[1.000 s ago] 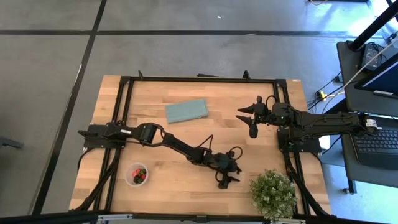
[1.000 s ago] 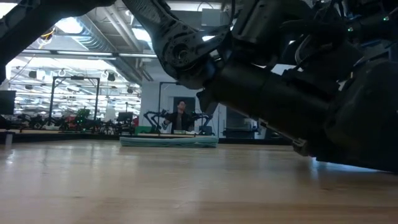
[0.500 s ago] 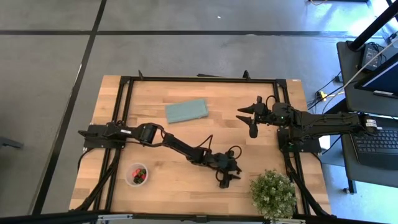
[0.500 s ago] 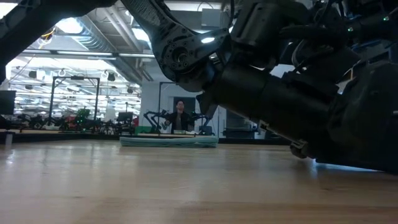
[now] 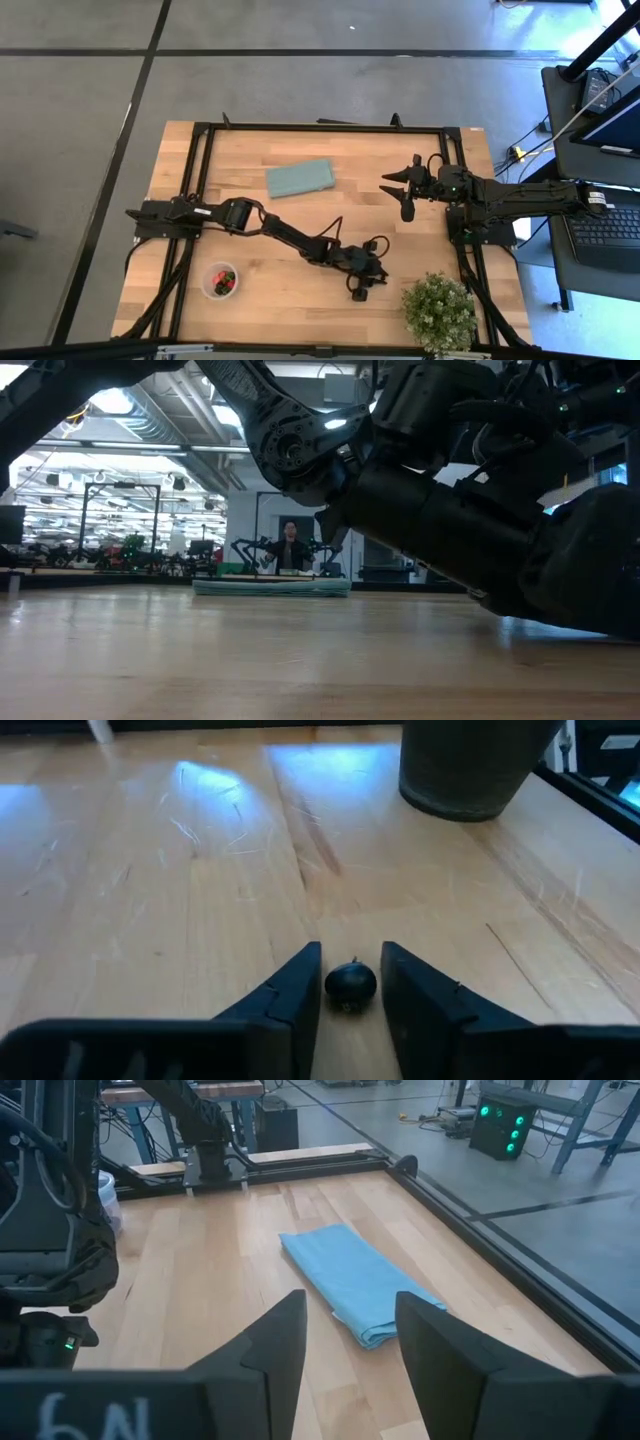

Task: Pick and placing Produce into tupperware
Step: Put the blueberry into the transparent container

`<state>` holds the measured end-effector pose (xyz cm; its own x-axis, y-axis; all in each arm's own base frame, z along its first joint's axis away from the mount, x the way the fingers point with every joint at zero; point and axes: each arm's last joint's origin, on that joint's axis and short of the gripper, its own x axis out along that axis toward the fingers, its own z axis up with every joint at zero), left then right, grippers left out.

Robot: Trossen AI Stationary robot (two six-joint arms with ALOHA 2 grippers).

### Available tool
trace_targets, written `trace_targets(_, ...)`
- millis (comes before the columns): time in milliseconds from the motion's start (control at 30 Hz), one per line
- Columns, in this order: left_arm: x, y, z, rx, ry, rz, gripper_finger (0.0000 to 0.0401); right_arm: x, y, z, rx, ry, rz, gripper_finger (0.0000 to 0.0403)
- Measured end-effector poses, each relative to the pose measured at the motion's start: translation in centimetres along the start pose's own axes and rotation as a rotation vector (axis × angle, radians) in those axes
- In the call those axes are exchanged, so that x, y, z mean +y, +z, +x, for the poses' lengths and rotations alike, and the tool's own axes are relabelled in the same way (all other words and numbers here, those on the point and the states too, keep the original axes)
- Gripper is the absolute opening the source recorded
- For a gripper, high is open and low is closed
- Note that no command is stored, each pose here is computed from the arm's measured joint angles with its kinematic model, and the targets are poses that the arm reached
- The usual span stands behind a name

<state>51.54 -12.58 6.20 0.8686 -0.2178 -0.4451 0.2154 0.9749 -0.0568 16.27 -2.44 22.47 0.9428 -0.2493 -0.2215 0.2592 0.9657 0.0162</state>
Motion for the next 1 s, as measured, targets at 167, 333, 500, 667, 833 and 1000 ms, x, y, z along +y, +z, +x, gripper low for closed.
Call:
trace_targets(167, 0.0, 0.0, 0.0, 0.007, 0.008, 0.012, 0.0083, 0.0, 0.0, 0.0, 0.000, 0.000, -0.001, 0.0158)
trace_targets(333, 0.0, -0.1, 0.0, 0.008, 0.016, 0.012, 0.0054, 0.0, 0.0, 0.0, 0.000, 0.000, -0.002, 0.0158)
trace_targets(500, 0.0, 0.0, 0.0, 0.009, 0.016, 0.012, 0.0045, 0.0, 0.0, 0.0, 0.000, 0.000, -0.002, 0.0158)
trace_targets(667, 0.1, 0.2, -0.2, 0.011, 0.017, 0.018, 0.0054, 0.0, 0.0, 0.0, 0.000, 0.000, -0.001, 0.0158)
trace_targets(833, 0.9, 1.2, -1.0, 0.063, -0.003, 0.037, 0.0044, 0.0, 0.0, 0.0, 0.000, 0.000, 0.002, 0.0158)
trace_targets(1000, 2.8, 3.2, -3.3, 0.186, -0.003, 0.063, 0.0048, 0.0, 0.1, 0.0, -0.009, 0.004, 0.005, 0.0158)
